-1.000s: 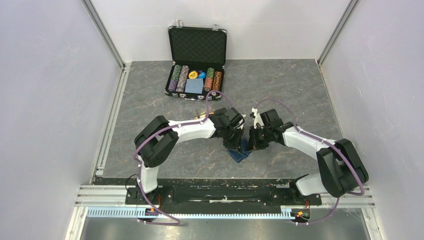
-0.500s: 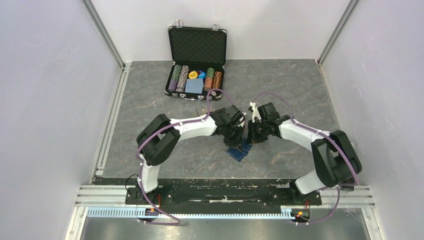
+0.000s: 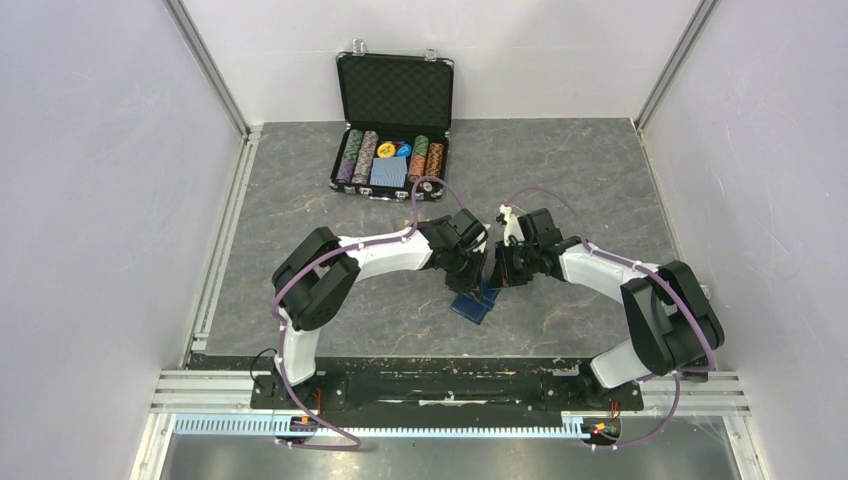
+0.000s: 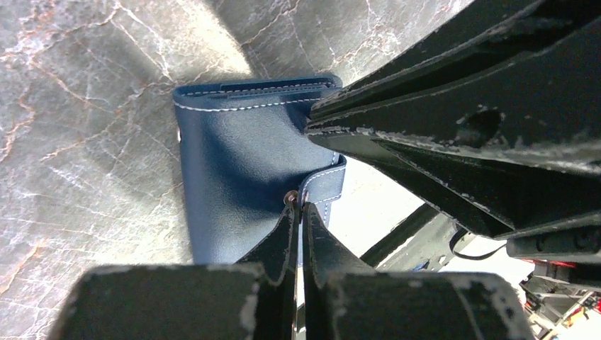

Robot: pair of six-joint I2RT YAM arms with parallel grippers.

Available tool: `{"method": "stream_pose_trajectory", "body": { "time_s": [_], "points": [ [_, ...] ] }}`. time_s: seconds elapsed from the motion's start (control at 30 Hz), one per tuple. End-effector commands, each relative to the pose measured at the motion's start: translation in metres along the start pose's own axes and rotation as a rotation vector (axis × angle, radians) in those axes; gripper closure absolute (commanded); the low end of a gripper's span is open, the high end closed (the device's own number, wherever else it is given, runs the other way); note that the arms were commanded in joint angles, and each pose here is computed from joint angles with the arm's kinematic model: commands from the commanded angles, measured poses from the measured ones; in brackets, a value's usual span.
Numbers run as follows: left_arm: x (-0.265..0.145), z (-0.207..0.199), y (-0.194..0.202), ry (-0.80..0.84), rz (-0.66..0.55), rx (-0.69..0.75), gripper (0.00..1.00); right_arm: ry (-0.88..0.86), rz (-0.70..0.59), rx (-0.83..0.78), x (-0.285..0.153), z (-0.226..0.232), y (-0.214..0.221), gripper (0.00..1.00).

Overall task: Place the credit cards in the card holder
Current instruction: Close the card holder at the center of the board.

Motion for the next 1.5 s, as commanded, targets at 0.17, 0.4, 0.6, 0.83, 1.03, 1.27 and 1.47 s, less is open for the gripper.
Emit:
{"method": "stream_pose_trajectory", "body": {
  "time_s": [0.17, 0.4, 0.6, 0.83, 1.03, 1.27, 1.47],
  "points": [
    [-0.008, 0.027, -0.011, -0.098, -0.036, 0.013, 0.98, 0.033, 0.079, -0.013, 0.001, -0.008, 0.024, 0.9],
    [0.0, 0.039, -0.004, -0.131, -0.008, -0.001, 0.98, -0.038, 0.029, -0.042, -0.008, 0.007, 0.014, 0.9],
    [0.004, 0.039, -0.002, -0.117, 0.0, -0.011, 0.97, -0.126, -0.006, -0.054, -0.014, 0.026, 0.005, 0.97],
    [0.001, 0.03, -0.006, -0.074, -0.014, -0.012, 0.84, -0.145, 0.038, -0.039, -0.002, 0.028, 0.017, 1.0],
    [-0.017, 0.014, -0.016, -0.02, -0.062, 0.012, 0.62, -0.078, 0.117, 0.003, 0.013, 0.014, 0.034, 1.0],
    [-0.054, 0.045, -0.034, -0.067, -0.174, -0.05, 0.47, -0.047, 0.118, -0.007, 0.012, 0.011, 0.031, 1.0],
    [-0.035, 0.075, -0.028, -0.096, -0.104, -0.086, 0.46, -0.059, 0.081, -0.023, 0.007, 0.017, 0.018, 1.0]
  ]
}}
Point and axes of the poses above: each gripper's point midway between its finger pads, its own x axis out along the fingers, its own z axis along the line the jaws close on, y = z × x, the point moved 3 cm from there along -x, back along the fingers, and after that the axes turned 2 degrees about -x, right-handed, at the moved point
